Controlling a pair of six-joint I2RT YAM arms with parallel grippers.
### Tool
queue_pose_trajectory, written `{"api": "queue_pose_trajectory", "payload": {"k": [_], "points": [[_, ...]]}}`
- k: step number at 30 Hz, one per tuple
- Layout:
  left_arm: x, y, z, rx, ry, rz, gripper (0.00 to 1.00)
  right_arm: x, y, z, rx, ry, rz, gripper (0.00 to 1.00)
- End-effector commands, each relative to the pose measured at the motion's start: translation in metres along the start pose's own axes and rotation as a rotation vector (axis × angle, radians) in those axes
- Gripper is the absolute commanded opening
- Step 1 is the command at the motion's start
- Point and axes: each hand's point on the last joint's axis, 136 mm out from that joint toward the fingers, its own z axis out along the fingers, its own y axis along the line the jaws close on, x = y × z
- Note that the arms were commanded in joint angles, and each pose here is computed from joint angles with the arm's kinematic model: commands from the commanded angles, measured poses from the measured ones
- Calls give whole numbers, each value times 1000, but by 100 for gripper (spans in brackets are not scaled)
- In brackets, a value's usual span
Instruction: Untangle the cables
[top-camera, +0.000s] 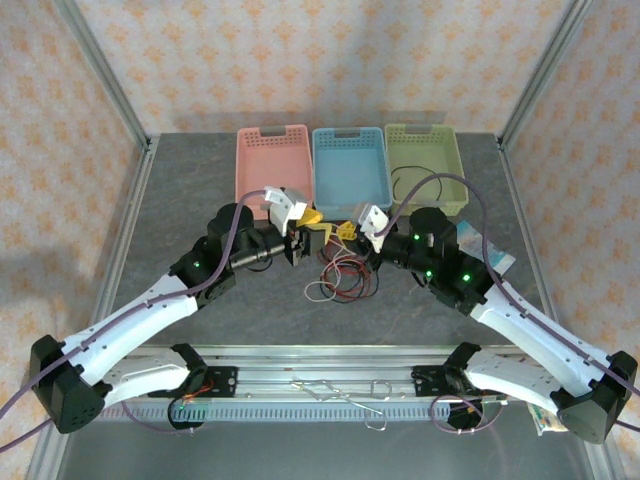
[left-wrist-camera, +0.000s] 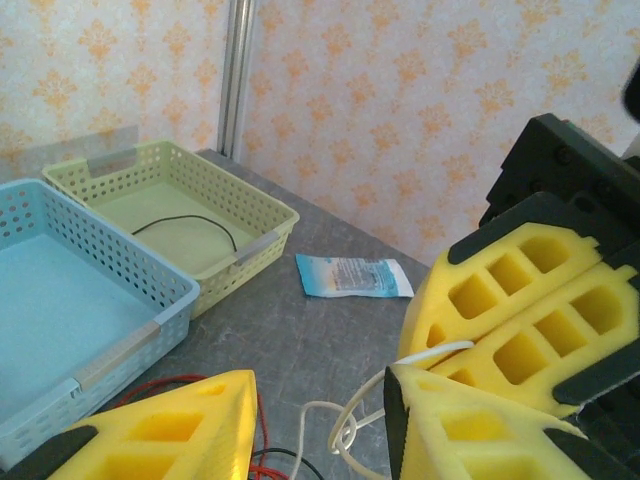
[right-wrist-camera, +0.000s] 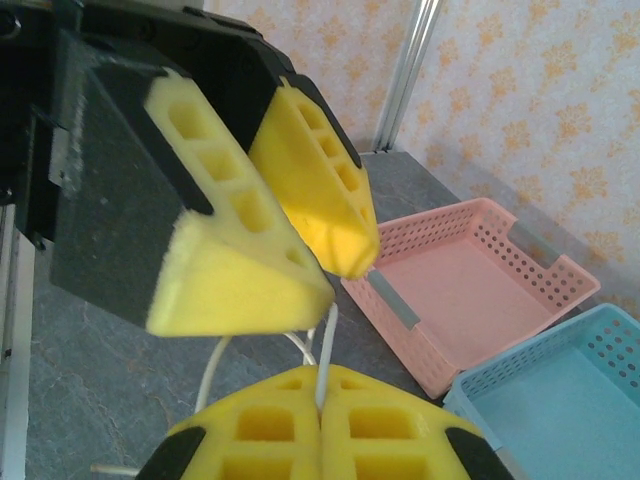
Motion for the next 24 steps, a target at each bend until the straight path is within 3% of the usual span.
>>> {"api": "queue_pose_trajectory", "payload": {"k": [1,16,24], "points": [[-18,-3,1,3,-39,32,39,-23,2,-6,-23,-57,6,0],[-5,4,10,-11,-29,60,43,-30,5,-6,-47,-72,3,0],[-26,-7,-10,24,-256,184,45,-33,10,-5,-83,-72,9,0]]}}
